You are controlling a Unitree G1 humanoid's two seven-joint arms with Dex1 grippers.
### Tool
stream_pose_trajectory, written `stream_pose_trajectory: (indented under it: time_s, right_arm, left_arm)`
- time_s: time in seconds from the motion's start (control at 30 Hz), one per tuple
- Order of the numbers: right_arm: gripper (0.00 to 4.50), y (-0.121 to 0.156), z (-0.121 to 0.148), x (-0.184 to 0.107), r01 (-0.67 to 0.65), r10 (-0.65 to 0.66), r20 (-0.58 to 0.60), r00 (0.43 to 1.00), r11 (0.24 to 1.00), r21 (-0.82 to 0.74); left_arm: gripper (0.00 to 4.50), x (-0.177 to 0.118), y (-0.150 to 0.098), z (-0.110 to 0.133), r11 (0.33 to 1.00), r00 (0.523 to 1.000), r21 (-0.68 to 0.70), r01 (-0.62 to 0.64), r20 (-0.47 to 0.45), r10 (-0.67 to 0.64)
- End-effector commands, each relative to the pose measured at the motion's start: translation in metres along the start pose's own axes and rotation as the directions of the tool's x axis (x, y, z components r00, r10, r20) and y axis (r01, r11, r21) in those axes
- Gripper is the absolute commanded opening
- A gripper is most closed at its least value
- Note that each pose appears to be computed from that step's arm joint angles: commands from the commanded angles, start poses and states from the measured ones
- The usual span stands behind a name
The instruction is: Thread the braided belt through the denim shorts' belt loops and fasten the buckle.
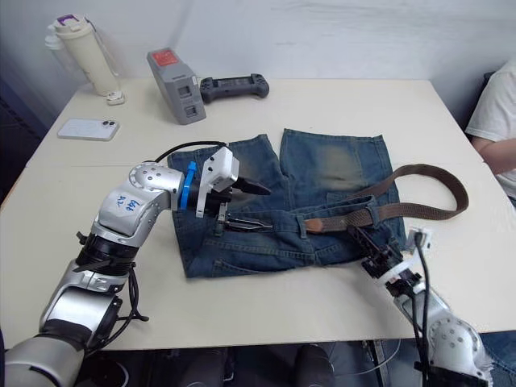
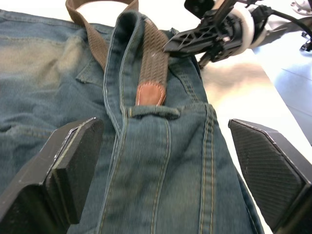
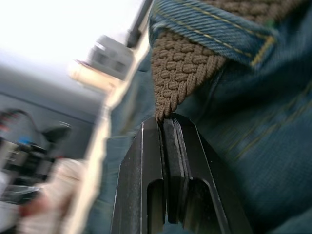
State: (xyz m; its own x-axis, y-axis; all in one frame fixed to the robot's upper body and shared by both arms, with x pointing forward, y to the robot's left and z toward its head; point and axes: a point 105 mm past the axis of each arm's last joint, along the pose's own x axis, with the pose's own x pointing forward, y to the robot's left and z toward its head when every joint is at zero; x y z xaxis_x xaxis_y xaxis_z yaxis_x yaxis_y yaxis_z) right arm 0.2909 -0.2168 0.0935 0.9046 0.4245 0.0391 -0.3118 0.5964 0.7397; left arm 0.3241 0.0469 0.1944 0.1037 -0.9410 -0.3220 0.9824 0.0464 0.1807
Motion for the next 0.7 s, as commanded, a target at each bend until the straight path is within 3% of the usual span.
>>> stream_pose_trajectory:
  time_s: [0.03, 0.13, 0.43, 0.7]
  right_arm:
    - [0.05, -0.049, -0.003, -0.010, 0.267, -0.266, 0.027, 0.964, 0.961, -0.075]
    - [0.05, -0.048, -0.004, -0.003, 0.311, -0.308, 0.048, 0.950, 0.937, -0.156]
    - [0.05, -0.018, -0.037, 0.004, 0.205, -0.218, -0.043, 0.975, 0.957, -0.207]
    - [0.05, -0.007, -0.026, -0.011, 0.130, -0.146, -0.072, 0.987, 0.971, -0.200]
  left_arm:
    - [4.50, -0.002, -0.001, 0.011, 0.999, 1.000, 0.053, 0.000, 0.009, -0.001]
    - [4.50, -0.002, -0.002, 0.011, 0.999, 1.000, 0.052, 0.001, 0.007, -0.001]
    - [4.50, 0.000, -0.003, 0.010, 0.999, 1.000, 0.049, 0.003, 0.012, -0.004]
    - [4.50, 0.002, -0.003, 0.010, 0.999, 1.000, 0.052, 0.008, 0.016, -0.008]
